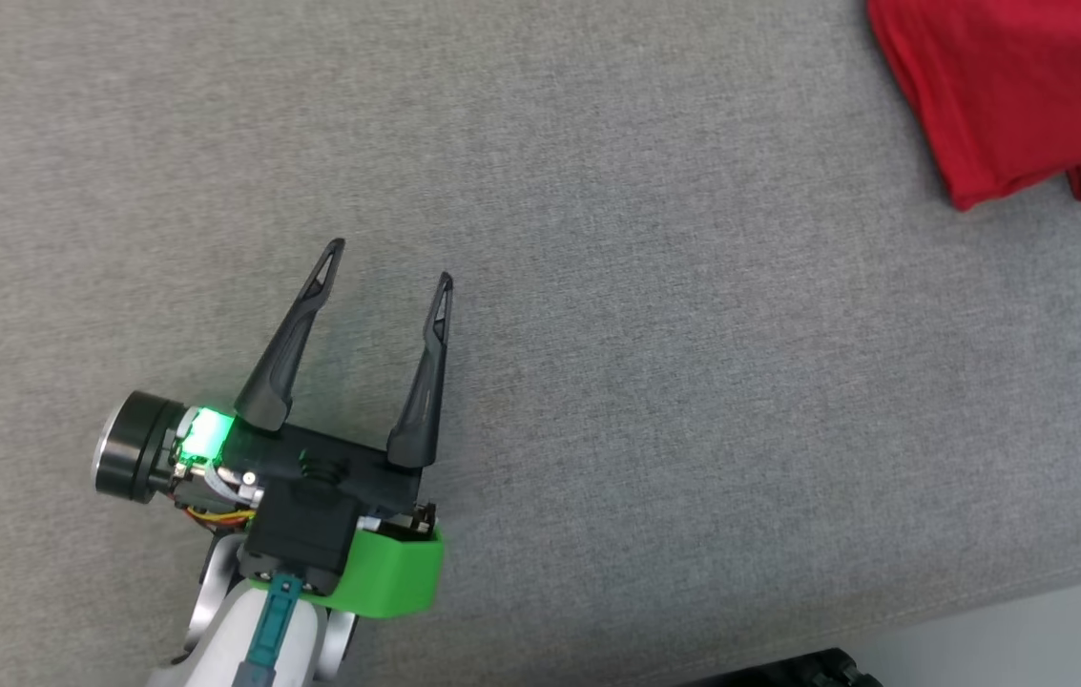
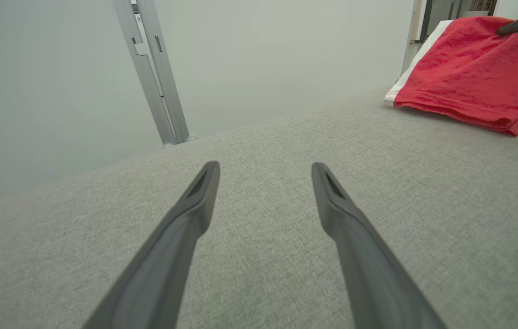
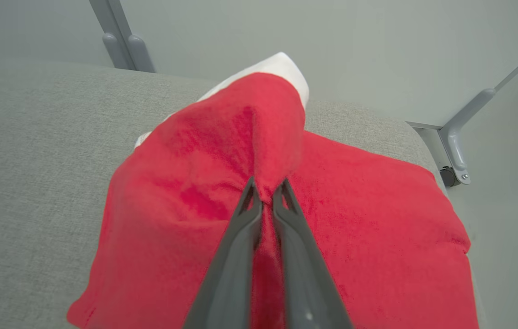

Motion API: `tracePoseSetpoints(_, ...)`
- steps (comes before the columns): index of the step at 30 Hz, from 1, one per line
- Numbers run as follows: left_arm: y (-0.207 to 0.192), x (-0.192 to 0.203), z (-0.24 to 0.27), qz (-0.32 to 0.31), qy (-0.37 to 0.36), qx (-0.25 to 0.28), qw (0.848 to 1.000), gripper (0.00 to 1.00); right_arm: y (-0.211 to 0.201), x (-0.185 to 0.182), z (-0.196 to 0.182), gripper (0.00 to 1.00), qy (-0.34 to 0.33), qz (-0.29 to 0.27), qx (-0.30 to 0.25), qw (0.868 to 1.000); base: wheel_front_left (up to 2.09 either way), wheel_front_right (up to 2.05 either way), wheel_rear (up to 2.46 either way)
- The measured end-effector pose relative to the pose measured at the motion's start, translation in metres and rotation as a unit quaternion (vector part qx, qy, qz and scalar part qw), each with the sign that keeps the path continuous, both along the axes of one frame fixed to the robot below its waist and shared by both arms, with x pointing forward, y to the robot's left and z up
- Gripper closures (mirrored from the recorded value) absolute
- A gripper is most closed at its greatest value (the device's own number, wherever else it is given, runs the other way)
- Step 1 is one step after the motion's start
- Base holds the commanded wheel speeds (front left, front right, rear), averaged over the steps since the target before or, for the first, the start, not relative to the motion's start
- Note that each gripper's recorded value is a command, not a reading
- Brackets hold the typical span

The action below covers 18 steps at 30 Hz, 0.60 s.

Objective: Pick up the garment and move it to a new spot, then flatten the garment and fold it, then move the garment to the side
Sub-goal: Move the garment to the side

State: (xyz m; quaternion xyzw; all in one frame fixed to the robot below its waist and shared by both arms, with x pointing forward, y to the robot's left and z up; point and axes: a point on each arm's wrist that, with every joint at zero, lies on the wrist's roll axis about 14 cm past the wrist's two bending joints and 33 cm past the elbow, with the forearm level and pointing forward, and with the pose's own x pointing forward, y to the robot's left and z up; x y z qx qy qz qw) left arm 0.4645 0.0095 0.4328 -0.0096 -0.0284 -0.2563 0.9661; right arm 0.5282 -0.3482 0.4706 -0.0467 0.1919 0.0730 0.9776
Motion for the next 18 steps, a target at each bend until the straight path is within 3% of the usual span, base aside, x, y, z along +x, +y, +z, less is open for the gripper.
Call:
tracePoseSetpoints(12,-0.027,0.009,-0.022,-0.043,0.001,-0.017,0.999,0.00,-0.064,0.000,0.012,1.00,0.016,-0.030,-0.114,0.993,0.00,0.00,0.00)
tracePoseSetpoints(18,-0.031,0.012,-0.033,-0.047,0.008,-0.022,0.999,0.00,-0.085,0.002,0.015,1.00,0.020,-0.048,-0.141,0.989,0.00,0.00,0.00)
